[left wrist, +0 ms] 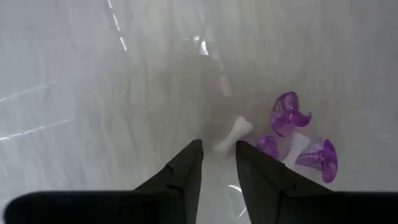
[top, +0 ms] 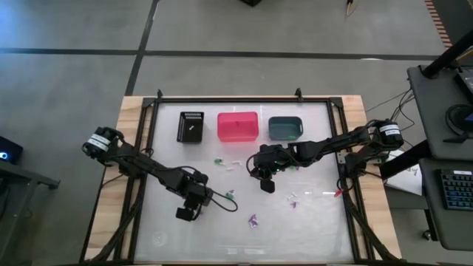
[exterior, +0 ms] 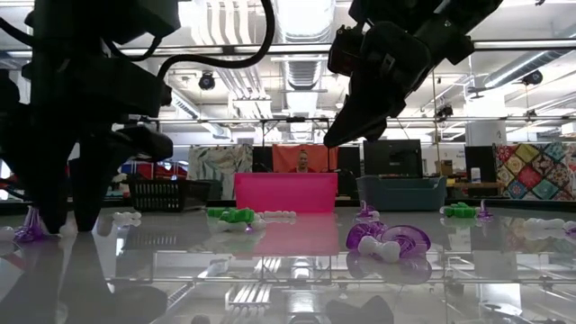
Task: Sort Halloween decoration
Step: Put the white bone toy into the black bin
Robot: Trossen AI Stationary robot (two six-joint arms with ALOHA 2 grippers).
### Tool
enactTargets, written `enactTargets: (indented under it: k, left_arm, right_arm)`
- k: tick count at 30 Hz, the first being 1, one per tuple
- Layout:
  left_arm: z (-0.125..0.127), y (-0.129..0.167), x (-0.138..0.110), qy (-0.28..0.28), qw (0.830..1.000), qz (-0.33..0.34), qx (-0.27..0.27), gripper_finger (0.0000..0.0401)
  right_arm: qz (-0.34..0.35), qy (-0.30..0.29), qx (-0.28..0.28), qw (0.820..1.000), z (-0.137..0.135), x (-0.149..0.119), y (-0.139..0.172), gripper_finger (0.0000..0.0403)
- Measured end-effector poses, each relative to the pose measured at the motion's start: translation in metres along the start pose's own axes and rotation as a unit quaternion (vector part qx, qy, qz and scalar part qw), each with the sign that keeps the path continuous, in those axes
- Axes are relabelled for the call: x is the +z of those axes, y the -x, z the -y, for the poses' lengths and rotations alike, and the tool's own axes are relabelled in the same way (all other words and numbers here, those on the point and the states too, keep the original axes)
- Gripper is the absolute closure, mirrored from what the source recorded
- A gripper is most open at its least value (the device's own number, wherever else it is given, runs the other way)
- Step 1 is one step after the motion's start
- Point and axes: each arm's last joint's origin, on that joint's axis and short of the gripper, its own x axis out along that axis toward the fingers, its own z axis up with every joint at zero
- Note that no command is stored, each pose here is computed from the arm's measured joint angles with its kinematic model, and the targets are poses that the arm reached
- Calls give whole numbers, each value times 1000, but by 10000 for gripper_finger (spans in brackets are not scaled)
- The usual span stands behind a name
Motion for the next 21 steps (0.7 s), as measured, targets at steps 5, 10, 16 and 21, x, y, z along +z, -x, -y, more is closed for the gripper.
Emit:
enactTargets:
  k: [5, 10, 16, 21]
  left_arm:
    - [-1, 0, 0, 0, 1000, 0, 12, 369]
    - [-1, 0, 0, -2, 1000, -1, 15, 395]
    - [-2, 5, -1, -2, 1000, 7, 29, 400]
    - [-4, 25, 0, 12, 998, 48, 40, 401]
  right_arm:
    - [0, 0, 0, 1000, 0, 0, 0, 359]
    - [0, 0, 0, 1000, 0, 0, 0, 360]
    - [0, 3, 0, 1000, 0, 0, 0, 360]
    - [0, 5, 0, 1000, 0, 0, 0, 360]
